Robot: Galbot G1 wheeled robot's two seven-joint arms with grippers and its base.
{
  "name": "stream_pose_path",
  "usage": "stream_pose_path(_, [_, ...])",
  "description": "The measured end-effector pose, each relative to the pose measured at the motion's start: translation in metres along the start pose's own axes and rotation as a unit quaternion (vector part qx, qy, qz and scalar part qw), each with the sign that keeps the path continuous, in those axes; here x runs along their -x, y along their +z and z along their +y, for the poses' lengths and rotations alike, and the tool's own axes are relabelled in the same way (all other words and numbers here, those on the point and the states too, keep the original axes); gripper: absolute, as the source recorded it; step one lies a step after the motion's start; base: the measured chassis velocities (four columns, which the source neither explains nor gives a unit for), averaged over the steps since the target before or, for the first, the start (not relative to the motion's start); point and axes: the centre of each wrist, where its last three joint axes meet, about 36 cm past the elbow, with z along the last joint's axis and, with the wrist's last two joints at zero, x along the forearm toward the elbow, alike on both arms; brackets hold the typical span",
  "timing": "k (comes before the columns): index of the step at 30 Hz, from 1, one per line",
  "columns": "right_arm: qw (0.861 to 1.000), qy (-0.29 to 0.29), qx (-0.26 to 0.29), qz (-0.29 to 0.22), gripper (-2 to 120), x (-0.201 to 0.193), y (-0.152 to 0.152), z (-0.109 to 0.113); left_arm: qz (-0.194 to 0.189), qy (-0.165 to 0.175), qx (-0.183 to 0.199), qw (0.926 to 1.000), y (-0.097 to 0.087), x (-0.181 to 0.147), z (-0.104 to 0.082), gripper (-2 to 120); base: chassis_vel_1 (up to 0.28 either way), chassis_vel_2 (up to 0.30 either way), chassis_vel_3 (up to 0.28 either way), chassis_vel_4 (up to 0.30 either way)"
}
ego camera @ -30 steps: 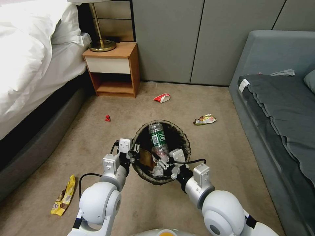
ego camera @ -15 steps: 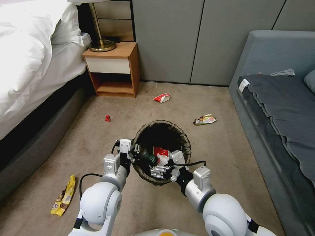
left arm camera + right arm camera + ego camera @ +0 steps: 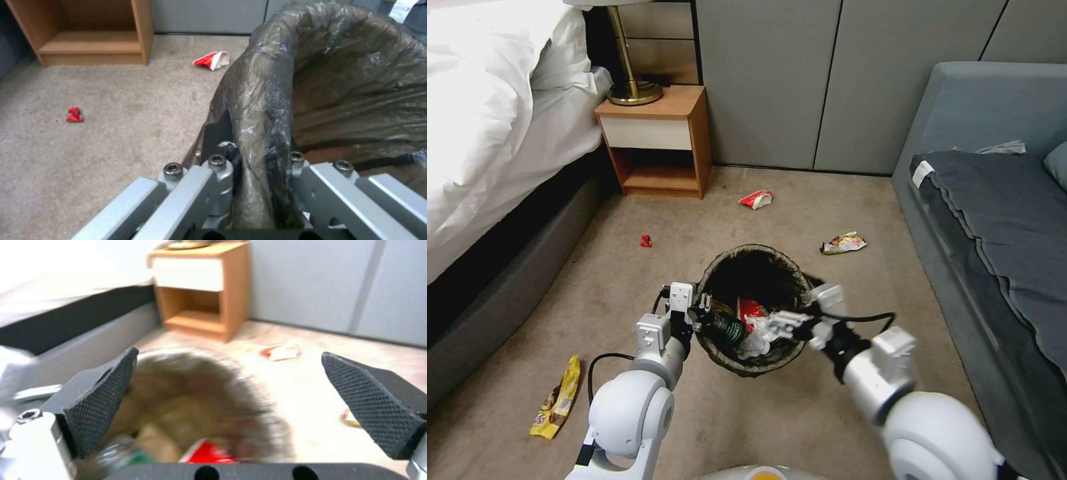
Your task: Pick up the trash bin, then pick up the garbage from the floor and place it into the trash bin.
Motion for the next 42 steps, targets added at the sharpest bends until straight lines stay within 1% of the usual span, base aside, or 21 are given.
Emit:
stream_pose_path(2, [0.999, 0.043, -0.009, -0.025, 100, -0.002, -0.002, -0.009, -0.003, -0.001, 0.000, 1.0000, -0.001, -0.003, 0.001, 5, 0.000, 0.000, 0.000, 0.000])
stream_pose_path(4, [0.998, 0.053, -0.012, -0.031, 100, -0.003, -0.003, -0.012, -0.004, -0.002, 0.001, 1.0000, -0.002, -0.004, 0.002, 5, 0.000, 0.000, 0.000, 0.000])
stream_pose_path(5, [0.995, 0.078, -0.021, -0.051, 100, -0.005, -0.003, -0.019, -0.006, -0.003, 0.000, 1.0000, -0.003, -0.006, 0.003, 5, 0.000, 0.000, 0.000, 0.000])
stream_pose_path(7, [0.994, 0.088, -0.024, -0.061, 100, -0.006, -0.003, -0.022, -0.007, -0.003, 0.000, 1.0000, -0.004, -0.007, 0.004, 5, 0.000, 0.000, 0.000, 0.000])
stream_pose_path(8, [0.989, 0.114, -0.036, -0.085, 100, -0.011, 0.000, -0.027, -0.009, -0.005, 0.000, 0.9999, -0.005, -0.010, 0.006, 5, 0.000, 0.000, 0.000, 0.000])
stream_pose_path(9, [0.989, 0.114, -0.036, -0.085, 100, -0.011, 0.000, -0.027, -0.009, -0.005, 0.000, 0.9999, -0.005, -0.010, 0.006, 5, 0.000, 0.000, 0.000, 0.000])
stream_pose_path(10, [0.985, 0.136, -0.041, -0.099, 100, -0.015, 0.003, -0.031, -0.012, -0.006, 0.000, 0.9999, -0.006, -0.014, 0.008, 5, 0.000, 0.000, 0.000, 0.000])
stream_pose_path(11, [0.979, 0.178, -0.029, -0.091, 100, -0.020, 0.020, -0.040, -0.021, -0.015, 0.000, 0.9997, -0.007, -0.022, 0.011, 5, 0.000, 0.000, 0.000, 0.000])
stream_pose_path(12, [0.979, 0.178, -0.029, -0.091, 100, -0.020, 0.020, -0.040, -0.021, -0.015, 0.000, 0.9997, -0.007, -0.022, 0.011, 5, 0.000, 0.000, 0.000, 0.000])
stream_pose_path(15, [0.972, 0.208, -0.070, -0.082, 100, -0.033, 0.055, -0.062, -0.025, -0.022, 0.003, 0.9994, -0.009, -0.024, 0.010, 5, 0.000, 0.000, 0.000, 0.000])
stream_pose_path(16, [0.970, 0.213, -0.083, -0.081, 100, -0.038, 0.064, -0.067, -0.027, -0.024, 0.005, 0.9993, -0.009, -0.024, 0.011, 5, 0.000, 0.000, 0.000, 0.000])
stream_pose_path(17, [0.970, 0.213, -0.083, -0.081, 100, -0.038, 0.064, -0.067, -0.027, -0.024, 0.005, 0.9993, -0.009, -0.024, 0.011, 5, 0.000, 0.000, 0.000, 0.000])
stream_pose_path(19, [0.966, 0.222, -0.102, -0.083, 100, -0.048, 0.082, -0.074, -0.030, -0.031, 0.011, 0.9990, -0.008, -0.026, 0.012, 5, 0.000, 0.000, 0.000, 0.000])
stream_pose_path(20, [0.966, 0.222, -0.102, -0.083, 100, -0.048, 0.082, -0.074, -0.030, -0.031, 0.011, 0.9990, -0.008, -0.026, 0.012, 5, 0.000, 0.000, 0.000, 0.000])
stream_pose_path(23, [0.961, 0.234, -0.119, -0.089, 100, -0.066, 0.103, -0.077, -0.030, -0.037, 0.016, 0.9987, -0.008, -0.029, 0.013, 5, 0.000, 0.000, 0.000, 0.000])
stream_pose_path(28, [0.959, 0.238, -0.123, -0.090, 100, -0.077, 0.112, -0.075, -0.029, -0.039, 0.017, 0.9987, -0.008, -0.031, 0.014, 5, 0.000, 0.000, 0.000, 0.000])
stream_pose_path(31, [0.961, 0.237, -0.117, -0.087, 100, -0.084, 0.118, -0.070, -0.028, -0.040, 0.018, 0.9986, -0.007, -0.031, 0.014, 5, 0.000, 0.000, 0.000, 0.000])
stream_pose_path(42, [0.957, 0.253, -0.108, -0.091, 100, -0.087, 0.122, -0.067, -0.028, -0.039, 0.020, 0.9986, -0.007, -0.031, 0.012, 5, 0.000, 0.000, 0.000, 0.000])
